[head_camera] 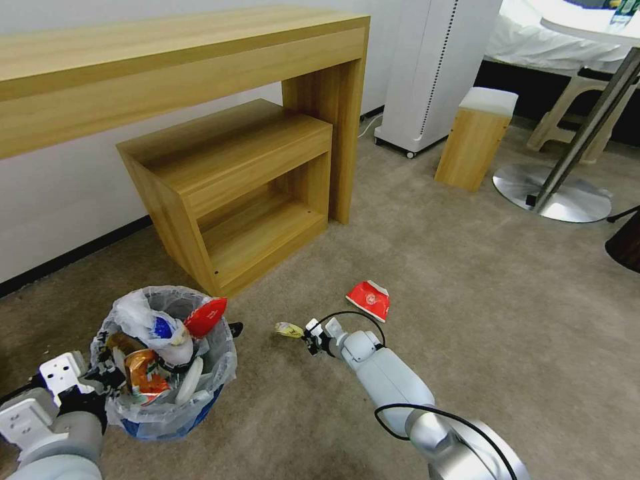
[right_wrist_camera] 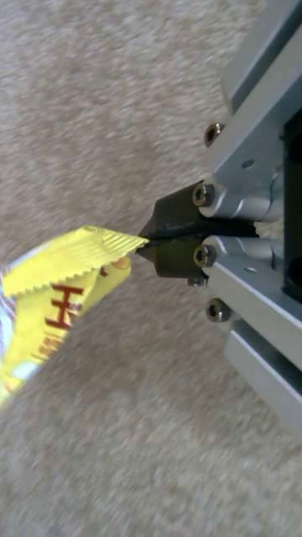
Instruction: Pick up the trash bin and place the garbage on the floor into it.
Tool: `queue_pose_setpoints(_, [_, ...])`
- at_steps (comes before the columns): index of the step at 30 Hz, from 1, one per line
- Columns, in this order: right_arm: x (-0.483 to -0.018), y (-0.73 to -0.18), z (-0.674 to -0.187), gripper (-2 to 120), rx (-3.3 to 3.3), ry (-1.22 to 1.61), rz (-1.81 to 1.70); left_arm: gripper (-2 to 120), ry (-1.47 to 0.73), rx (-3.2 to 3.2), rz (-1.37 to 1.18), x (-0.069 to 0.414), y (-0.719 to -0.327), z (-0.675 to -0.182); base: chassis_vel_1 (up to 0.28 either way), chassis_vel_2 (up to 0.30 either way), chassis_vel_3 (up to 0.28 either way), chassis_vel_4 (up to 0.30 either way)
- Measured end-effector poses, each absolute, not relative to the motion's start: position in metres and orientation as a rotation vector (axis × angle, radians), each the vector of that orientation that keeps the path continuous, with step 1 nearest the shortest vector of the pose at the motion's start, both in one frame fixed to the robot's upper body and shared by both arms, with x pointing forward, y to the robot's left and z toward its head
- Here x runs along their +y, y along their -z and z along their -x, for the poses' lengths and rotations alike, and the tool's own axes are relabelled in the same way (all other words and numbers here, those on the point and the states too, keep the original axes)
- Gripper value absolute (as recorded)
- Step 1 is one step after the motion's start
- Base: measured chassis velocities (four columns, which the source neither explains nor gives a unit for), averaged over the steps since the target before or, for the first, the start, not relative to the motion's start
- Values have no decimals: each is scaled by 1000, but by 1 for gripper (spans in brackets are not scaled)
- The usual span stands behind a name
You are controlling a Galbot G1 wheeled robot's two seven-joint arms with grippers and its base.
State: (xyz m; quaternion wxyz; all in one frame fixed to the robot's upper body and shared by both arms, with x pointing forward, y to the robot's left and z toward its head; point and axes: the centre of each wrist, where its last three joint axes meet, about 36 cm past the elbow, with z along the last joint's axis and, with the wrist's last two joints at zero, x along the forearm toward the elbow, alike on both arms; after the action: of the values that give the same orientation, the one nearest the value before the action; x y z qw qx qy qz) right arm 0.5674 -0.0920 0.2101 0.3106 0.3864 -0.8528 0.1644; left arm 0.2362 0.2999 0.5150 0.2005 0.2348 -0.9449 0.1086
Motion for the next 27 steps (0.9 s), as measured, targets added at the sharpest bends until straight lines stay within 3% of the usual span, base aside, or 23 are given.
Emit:
queue_pose_setpoints(8, [-70, -233, -562, 0, -2315, -347, -1134, 1, -305, -2640, -656, 299, -516, -235, 0, 0, 0, 0])
queue_pose_setpoints(20, [-120, -364, -550, 0, -2652, 24, -1786, 1, -315, -2633, -644, 291, -512, -235, 0, 0, 0, 0])
queue_pose_setpoints(27, [-79, -412, -535, 0, -2534, 235, -2209, 1, -308, -2637, -640, 285, -513, -234, 0, 0, 0, 0])
